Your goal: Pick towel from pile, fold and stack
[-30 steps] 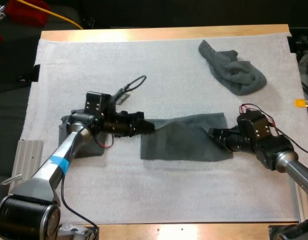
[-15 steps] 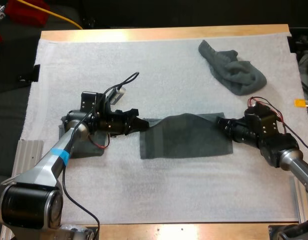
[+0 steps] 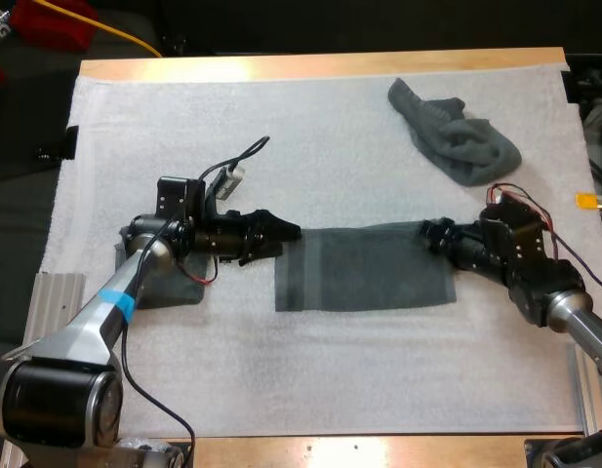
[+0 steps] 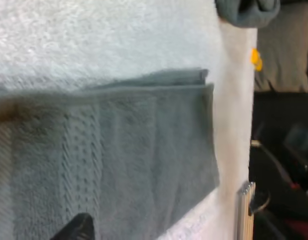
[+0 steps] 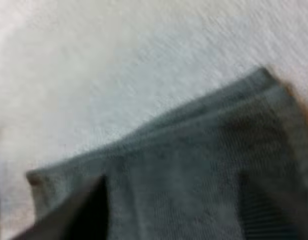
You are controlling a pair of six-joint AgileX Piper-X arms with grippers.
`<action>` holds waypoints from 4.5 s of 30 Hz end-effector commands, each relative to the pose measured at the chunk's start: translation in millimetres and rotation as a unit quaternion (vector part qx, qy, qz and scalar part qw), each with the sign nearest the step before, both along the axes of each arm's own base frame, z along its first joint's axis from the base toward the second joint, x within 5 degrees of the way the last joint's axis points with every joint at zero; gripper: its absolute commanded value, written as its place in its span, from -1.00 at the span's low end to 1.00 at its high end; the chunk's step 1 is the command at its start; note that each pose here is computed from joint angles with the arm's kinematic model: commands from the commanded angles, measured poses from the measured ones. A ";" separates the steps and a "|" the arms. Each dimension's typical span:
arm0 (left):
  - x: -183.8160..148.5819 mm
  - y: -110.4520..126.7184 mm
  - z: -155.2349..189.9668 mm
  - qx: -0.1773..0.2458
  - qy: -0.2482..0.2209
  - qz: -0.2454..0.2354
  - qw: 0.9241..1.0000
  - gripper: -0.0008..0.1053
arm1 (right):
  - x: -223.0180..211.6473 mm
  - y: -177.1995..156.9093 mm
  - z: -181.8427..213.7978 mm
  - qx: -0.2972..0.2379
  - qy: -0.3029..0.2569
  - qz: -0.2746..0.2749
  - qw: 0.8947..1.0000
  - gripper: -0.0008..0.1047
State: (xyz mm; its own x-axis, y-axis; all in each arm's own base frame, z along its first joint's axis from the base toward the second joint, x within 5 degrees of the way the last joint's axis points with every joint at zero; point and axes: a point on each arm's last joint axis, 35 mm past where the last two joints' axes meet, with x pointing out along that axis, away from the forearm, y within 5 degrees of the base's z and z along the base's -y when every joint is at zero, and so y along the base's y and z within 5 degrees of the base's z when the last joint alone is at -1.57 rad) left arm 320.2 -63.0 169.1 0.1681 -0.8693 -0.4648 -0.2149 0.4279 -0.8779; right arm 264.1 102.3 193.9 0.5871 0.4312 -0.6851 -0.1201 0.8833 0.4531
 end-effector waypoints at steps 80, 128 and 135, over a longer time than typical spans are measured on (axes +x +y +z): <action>-136.7 17.7 149.8 0.106 -0.197 -0.055 0.973 0.20 | 14.6 -90.6 -67.3 0.110 0.182 0.130 0.968 0.24; -139.4 18.0 148.2 0.106 -0.181 -0.057 0.976 0.20 | -13.7 -43.1 -49.1 -0.163 0.248 0.122 0.947 -0.95; -141.7 18.2 146.8 0.108 -0.174 -0.063 0.977 0.20 | -24.4 -54.7 -21.2 -0.287 0.216 0.082 0.929 -0.95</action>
State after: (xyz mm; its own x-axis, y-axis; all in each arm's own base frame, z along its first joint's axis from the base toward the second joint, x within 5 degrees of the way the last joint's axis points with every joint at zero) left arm 179.4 -44.9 314.2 0.2485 -0.7759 -0.5798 0.1373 0.6207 -0.7719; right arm 243.9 50.0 172.4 0.1767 0.0230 -0.9840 -0.1881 0.9821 -0.0108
